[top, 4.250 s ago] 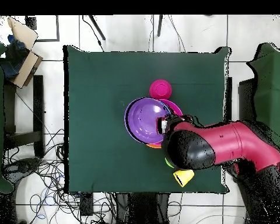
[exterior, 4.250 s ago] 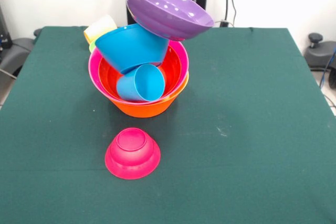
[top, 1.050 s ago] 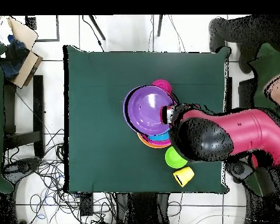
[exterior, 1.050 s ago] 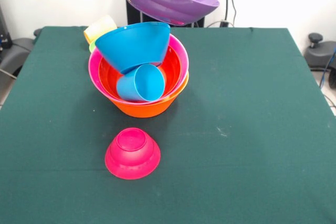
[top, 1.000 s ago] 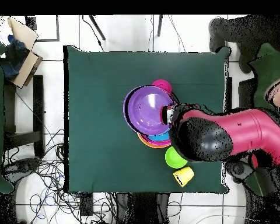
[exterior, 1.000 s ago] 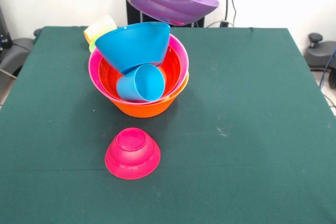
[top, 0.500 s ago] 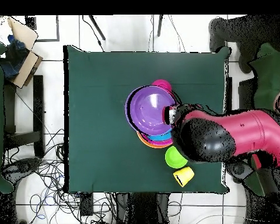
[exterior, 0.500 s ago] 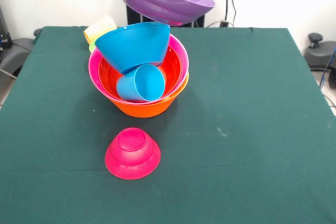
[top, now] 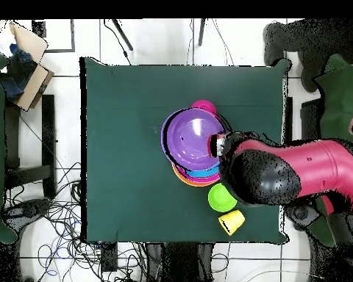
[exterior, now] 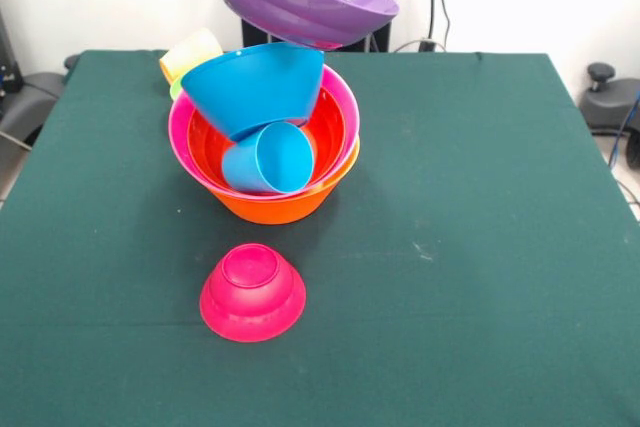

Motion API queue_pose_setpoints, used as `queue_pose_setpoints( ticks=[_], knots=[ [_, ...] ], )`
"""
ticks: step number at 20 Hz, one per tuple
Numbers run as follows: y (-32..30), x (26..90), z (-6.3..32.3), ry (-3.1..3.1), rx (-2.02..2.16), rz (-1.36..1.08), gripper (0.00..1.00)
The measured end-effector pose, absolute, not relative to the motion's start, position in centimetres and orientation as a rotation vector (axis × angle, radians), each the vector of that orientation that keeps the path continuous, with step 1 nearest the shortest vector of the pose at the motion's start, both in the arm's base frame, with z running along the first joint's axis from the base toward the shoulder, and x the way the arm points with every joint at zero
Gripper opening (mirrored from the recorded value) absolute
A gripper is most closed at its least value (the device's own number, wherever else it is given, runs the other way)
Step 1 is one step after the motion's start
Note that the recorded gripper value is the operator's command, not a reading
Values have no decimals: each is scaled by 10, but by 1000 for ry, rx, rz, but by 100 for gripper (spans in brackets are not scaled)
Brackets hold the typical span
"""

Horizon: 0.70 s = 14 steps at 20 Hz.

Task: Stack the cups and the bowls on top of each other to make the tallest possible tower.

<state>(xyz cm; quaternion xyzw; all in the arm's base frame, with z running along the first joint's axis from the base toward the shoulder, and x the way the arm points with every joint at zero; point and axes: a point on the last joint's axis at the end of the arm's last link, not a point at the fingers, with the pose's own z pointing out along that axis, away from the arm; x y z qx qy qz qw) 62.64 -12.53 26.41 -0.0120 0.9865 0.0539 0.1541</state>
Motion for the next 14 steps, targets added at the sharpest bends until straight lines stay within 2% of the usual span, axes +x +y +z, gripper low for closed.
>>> queue_pose_setpoints(
  ticks=[14],
  knots=[
    [-127, 625, 262, 2825, -53, 131, 0]
  ],
)
